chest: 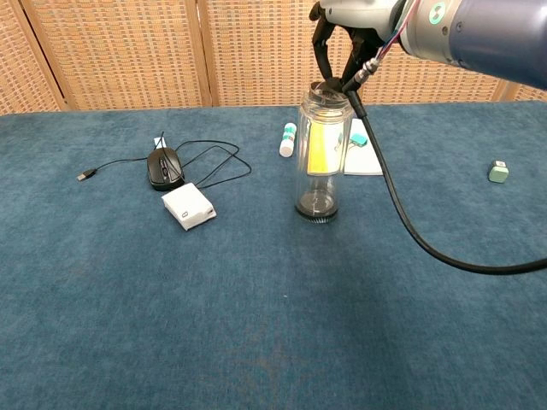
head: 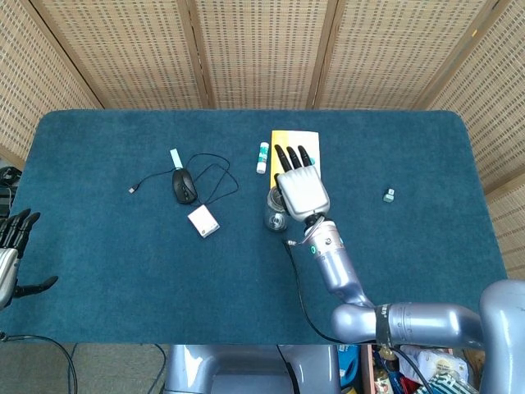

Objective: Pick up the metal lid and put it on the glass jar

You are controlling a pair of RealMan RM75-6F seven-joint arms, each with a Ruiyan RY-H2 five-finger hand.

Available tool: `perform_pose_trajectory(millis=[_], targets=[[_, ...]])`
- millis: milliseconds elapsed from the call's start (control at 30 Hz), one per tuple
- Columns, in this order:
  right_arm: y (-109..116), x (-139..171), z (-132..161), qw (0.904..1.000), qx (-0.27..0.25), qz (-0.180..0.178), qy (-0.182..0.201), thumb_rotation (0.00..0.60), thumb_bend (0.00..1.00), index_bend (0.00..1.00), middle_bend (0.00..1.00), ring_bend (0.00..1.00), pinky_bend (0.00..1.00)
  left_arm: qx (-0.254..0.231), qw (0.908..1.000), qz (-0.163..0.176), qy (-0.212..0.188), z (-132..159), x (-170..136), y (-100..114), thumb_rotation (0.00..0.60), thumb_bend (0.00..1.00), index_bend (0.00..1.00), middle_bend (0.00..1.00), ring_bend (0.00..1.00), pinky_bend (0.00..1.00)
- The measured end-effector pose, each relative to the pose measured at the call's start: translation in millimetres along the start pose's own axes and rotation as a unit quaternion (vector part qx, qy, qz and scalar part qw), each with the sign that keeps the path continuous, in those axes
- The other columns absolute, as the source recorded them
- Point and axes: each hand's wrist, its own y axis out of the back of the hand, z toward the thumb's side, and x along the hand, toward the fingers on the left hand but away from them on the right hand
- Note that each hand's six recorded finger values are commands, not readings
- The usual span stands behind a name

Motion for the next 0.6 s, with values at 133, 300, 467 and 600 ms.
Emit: perform_pose_trajectory(millis=[133, 300, 467, 600], targets=[[2, 0, 2, 1.0000, -0.002, -0.005, 0.006, 0.600, 0.42, 0.00, 0.00, 0.00, 0.04, -0.001, 1.0000, 0.000, 0.001, -1, 0, 0, 0.600, 0.00, 0.00, 0.00, 0.00, 0.00], [10, 2, 4, 0.9998, -0.008, -0.017, 0.009, 0.600, 0.42, 0.00, 0.00, 0.00, 0.04, -0.002, 1.0000, 0.000, 0.001, -1, 0, 1, 0.600, 0.00, 0.00, 0.00, 0.00, 0.00], [20, 7, 4, 0.9995, -0.013, -0.026, 0.011, 0.600, 0.42, 0.00, 0.00, 0.00, 0.04, -0.004, 1.0000, 0.001, 0.000, -1, 0, 1, 0.600, 0.00, 0.00, 0.00, 0.00, 0.00], [30, 16, 1, 0.9990, -0.019, -0.035, 0.017, 0.600, 0.42, 0.00, 0.00, 0.00, 0.04, -0.005, 1.0000, 0.001, -0.002, -1, -1, 2, 0.600, 0.00, 0.00, 0.00, 0.00, 0.00]])
